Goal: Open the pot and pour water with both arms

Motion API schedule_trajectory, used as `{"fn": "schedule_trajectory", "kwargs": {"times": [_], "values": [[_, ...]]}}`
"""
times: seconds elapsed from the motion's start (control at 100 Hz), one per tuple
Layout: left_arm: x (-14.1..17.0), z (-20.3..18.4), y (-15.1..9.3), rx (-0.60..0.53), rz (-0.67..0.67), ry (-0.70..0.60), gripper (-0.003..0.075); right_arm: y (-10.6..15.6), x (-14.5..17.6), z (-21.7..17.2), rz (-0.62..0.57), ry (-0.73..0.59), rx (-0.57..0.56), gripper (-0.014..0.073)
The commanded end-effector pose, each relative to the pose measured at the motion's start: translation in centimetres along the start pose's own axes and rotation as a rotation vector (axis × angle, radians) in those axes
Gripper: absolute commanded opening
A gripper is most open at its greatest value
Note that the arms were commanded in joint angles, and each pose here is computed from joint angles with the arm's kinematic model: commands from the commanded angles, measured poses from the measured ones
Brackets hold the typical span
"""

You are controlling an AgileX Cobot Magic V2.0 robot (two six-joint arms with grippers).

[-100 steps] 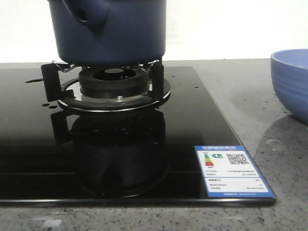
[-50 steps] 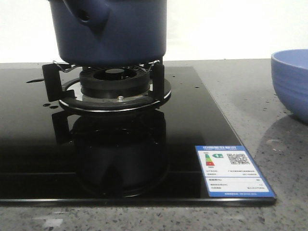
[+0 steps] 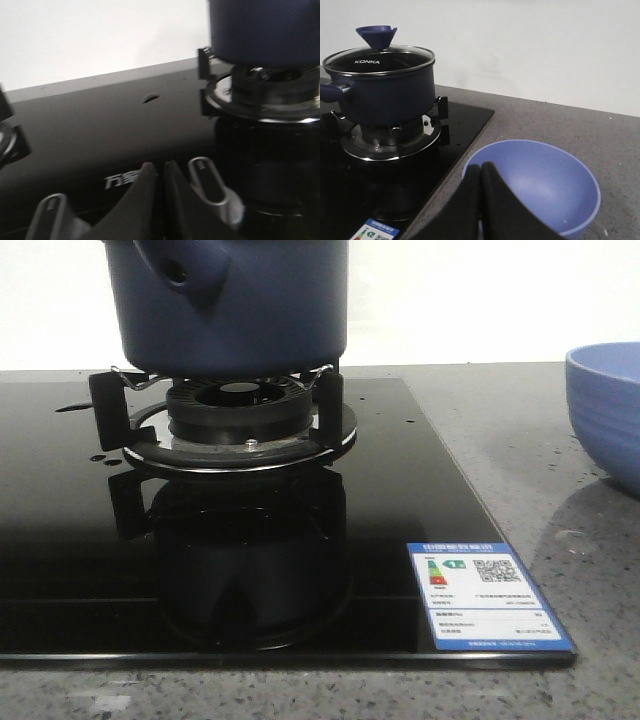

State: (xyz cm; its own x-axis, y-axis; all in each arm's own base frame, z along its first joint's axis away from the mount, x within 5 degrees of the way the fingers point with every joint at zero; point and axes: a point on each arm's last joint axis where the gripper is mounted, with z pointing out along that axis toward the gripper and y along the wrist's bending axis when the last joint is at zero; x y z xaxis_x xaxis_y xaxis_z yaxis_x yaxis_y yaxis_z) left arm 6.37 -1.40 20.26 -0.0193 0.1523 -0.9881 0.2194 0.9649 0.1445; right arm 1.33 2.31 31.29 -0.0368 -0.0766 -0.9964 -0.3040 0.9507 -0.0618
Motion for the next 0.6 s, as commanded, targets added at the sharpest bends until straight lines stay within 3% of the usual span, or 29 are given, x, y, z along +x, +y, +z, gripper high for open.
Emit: {"fn": "schedule_trajectory", "kwargs": {"times": [0.0, 0.27, 0.59], "values": [[0.2, -0.4, 0.4, -0.077, -0.024, -0.08, -0.002, -0.2, -1.1, -0.1, 0.001, -0.073, 0.023, -0.0062], [2.7, -1.2, 0.9, -0.234, -0.098, 0.183, -0.002, -0.2, -1.1, -0.1, 0.001, -0.073, 0.023, -0.0062], [2.7, -1.2, 1.0, -0.256, -0.102, 0.185, -0.002, -0.2, -1.1, -0.1, 0.001, -0.073, 0.023, -0.0062]]}}
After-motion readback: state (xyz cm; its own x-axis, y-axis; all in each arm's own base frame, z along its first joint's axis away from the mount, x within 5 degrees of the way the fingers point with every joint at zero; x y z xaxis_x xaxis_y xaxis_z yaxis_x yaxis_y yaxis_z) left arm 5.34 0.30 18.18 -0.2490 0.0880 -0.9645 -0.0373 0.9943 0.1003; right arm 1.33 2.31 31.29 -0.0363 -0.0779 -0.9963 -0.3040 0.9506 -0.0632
